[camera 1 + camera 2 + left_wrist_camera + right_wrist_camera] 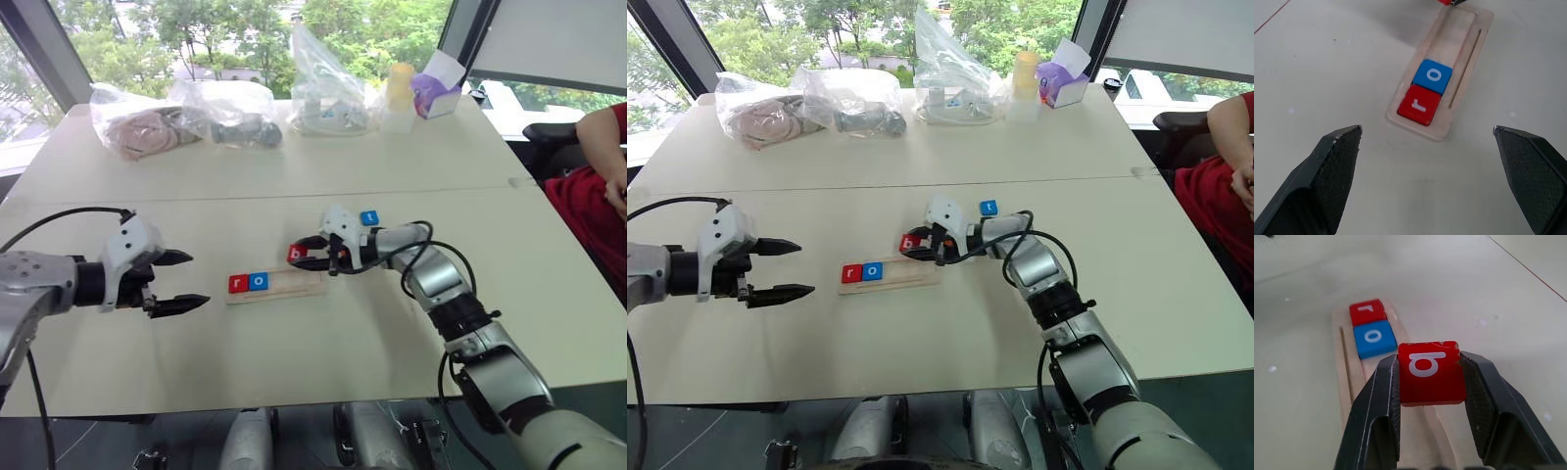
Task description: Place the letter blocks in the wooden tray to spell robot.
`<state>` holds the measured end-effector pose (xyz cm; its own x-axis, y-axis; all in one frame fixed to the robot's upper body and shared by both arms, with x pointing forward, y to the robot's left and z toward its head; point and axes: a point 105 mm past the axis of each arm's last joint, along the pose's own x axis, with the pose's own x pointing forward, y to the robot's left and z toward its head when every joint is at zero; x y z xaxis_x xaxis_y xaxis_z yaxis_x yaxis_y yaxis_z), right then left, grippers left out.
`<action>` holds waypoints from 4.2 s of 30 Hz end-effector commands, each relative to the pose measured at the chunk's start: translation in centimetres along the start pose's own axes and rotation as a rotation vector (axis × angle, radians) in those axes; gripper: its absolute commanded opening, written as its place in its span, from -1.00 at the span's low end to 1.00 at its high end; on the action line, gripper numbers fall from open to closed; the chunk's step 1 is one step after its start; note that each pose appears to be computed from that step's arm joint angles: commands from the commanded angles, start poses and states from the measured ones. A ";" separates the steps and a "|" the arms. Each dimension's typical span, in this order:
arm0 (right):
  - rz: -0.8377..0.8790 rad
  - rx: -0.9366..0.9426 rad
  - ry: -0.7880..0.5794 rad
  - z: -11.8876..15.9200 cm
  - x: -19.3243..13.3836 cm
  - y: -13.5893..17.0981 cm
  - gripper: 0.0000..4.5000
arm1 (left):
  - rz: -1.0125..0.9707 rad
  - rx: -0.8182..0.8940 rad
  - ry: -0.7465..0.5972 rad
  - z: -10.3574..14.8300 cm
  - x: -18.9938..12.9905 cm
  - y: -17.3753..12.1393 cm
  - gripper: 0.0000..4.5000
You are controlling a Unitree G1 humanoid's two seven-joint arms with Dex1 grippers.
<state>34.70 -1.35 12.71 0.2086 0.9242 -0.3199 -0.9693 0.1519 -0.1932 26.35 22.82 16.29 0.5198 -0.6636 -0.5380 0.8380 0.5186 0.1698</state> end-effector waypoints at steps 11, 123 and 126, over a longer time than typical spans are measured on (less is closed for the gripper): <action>0.156 -0.074 0.034 0.4 3.3 2.2 -0.47 | -0.015 0.012 -0.027 1.0 -0.1 -1.4 1.00; -1.282 0.688 0.089 -8.7 -13.1 3.9 0.41 | -0.301 0.242 -0.357 8.2 12.2 -6.3 1.00; -1.289 0.674 0.077 -8.4 -13.4 3.9 0.99 | -0.291 0.235 -0.347 7.9 12.0 -6.1 1.00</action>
<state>29.31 -15.57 8.02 0.9422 0.0188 -0.3346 0.0101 0.9964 0.0845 28.74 7.12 14.50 0.2364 -0.9216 -0.3079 0.9591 0.1707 0.2256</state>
